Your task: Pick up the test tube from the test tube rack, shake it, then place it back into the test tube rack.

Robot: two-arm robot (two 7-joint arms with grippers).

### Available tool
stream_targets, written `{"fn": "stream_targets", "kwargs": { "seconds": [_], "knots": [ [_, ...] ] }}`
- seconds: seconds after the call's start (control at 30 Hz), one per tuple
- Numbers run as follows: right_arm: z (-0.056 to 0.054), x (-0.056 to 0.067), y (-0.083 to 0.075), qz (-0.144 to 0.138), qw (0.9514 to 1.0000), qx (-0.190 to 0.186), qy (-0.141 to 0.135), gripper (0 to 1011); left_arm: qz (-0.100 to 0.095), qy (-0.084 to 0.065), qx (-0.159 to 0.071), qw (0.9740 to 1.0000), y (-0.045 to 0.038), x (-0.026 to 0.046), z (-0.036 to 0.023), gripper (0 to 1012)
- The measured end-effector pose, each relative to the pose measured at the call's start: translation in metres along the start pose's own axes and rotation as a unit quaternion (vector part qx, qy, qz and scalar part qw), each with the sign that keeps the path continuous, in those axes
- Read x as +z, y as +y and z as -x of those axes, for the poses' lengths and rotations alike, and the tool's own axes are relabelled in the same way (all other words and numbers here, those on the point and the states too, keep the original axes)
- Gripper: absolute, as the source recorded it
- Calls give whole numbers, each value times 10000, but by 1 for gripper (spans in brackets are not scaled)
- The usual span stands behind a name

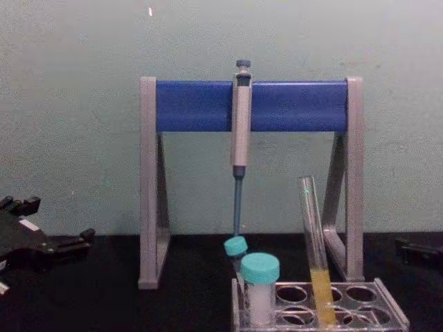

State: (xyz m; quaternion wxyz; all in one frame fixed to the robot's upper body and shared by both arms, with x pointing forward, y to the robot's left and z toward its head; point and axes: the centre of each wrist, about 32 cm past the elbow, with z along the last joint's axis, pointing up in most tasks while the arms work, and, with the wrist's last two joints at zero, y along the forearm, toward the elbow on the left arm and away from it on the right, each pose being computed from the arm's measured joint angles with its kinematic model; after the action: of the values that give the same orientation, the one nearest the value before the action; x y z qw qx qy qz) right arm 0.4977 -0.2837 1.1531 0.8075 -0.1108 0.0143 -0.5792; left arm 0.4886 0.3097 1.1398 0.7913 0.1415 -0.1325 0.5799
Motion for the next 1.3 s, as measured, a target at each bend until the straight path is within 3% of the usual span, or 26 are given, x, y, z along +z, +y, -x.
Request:
{"fn": "stream_targets", "kwargs": {
  "seconds": [1.3],
  "knots": [
    [0,0,0,1,10000,-1,0,1000,0,0,0,10000,0,0,0,1001]
  ]
}}
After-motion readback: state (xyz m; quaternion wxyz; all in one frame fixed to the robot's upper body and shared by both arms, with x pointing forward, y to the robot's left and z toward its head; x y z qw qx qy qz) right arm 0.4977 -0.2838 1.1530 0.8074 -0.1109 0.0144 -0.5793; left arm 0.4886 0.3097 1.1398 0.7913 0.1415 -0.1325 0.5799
